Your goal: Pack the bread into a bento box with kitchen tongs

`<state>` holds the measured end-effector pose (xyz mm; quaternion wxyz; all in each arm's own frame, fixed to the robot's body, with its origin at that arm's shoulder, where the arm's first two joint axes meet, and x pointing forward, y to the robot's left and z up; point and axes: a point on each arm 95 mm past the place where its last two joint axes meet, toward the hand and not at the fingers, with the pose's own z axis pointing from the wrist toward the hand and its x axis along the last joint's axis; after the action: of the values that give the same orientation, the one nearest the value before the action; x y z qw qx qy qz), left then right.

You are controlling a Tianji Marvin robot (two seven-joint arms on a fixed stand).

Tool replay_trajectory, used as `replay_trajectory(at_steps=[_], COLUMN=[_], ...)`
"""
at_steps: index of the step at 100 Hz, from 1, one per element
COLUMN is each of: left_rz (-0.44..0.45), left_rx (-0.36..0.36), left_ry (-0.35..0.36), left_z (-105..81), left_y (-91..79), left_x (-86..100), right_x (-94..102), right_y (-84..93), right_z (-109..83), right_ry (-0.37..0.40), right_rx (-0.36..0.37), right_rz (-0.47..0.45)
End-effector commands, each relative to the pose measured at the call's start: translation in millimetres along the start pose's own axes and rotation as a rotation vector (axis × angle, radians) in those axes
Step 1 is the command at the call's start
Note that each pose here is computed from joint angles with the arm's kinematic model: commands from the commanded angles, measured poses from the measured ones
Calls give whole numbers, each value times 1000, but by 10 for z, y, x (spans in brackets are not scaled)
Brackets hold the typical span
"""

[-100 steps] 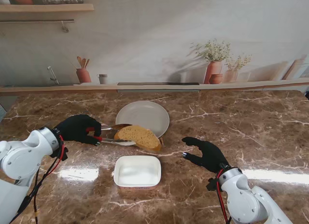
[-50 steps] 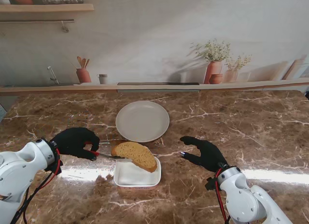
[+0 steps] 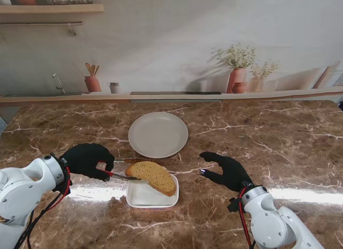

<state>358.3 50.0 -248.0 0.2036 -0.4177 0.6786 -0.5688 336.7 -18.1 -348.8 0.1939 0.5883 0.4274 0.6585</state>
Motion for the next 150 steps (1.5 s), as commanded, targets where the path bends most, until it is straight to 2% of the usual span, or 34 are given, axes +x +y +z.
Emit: replay_trajectory(at_steps=[1,46,81,150], left_rz=[13,-23,-18,-88], left_rx=[-16,-46,-84,-20], left_ry=[7,20,23,7], left_z=[-13,-52,-89,-109], left_y=[20,8,-22,30], left_x=[33,5,-1,-50], right_x=[-12,-9,-17,-15], right_y=[-53,-49,-54,-55], right_z=[-29,-30,-33,-24], right_ry=[-9,-10,-15,-16], right_rx=[19,16,17,21], right_rz=[12,13,15,12])
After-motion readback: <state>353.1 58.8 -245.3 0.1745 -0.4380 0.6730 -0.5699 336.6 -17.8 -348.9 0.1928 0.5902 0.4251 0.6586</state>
